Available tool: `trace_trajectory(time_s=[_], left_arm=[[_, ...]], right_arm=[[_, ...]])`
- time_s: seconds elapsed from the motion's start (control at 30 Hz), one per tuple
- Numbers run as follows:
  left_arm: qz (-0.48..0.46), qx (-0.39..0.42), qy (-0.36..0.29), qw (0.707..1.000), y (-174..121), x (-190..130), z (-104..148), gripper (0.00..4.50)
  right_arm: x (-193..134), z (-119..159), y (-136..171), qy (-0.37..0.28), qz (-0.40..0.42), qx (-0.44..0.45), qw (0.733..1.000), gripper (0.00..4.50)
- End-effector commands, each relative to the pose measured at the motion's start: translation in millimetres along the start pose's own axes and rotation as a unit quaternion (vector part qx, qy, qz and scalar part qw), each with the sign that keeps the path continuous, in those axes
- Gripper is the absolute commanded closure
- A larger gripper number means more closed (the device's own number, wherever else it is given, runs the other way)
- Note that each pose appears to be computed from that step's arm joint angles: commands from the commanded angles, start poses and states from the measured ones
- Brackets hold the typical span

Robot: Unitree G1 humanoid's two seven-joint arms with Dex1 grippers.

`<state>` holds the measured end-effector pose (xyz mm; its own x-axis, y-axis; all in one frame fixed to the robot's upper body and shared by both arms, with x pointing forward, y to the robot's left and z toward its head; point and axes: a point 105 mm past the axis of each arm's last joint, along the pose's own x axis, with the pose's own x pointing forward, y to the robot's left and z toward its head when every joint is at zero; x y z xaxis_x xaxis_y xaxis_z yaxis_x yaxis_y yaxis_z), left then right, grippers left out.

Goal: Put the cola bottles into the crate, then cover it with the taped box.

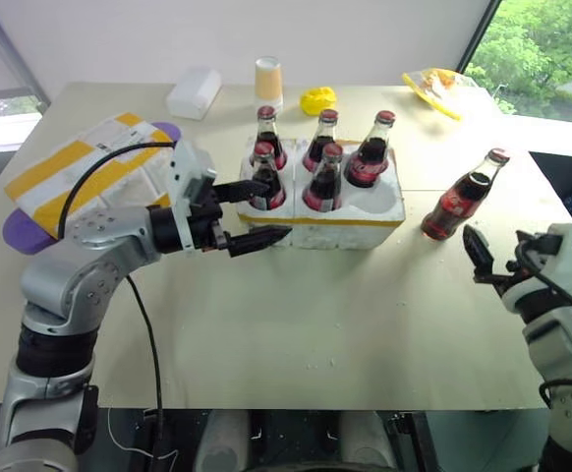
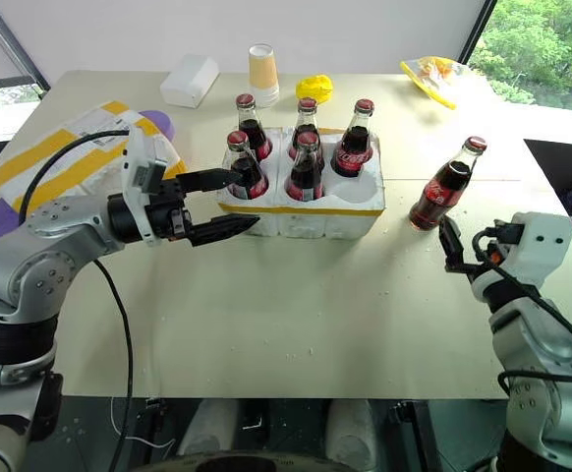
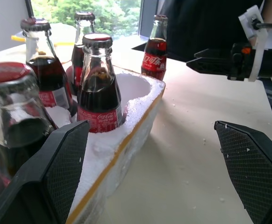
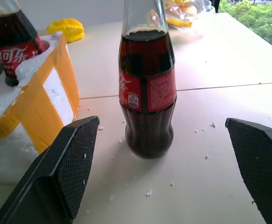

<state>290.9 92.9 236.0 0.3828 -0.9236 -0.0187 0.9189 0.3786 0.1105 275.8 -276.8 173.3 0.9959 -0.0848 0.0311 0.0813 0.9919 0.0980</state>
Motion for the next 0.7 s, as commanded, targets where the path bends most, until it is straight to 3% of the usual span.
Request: trace_trajectory(time_s=[0.03,0.7], left_arm=[[-0.014,0.015,-0.014,1.000,-5,1,10,0.00],[0.003,0.032,-0.006,0.999,-7,-6,13,0.00]], right_arm=[[10,11,-3,-0.029,0.003,-0.005,1.000,0.07],[67,-2,1,-0.016,0.056,-0.013,0.998,0.07]])
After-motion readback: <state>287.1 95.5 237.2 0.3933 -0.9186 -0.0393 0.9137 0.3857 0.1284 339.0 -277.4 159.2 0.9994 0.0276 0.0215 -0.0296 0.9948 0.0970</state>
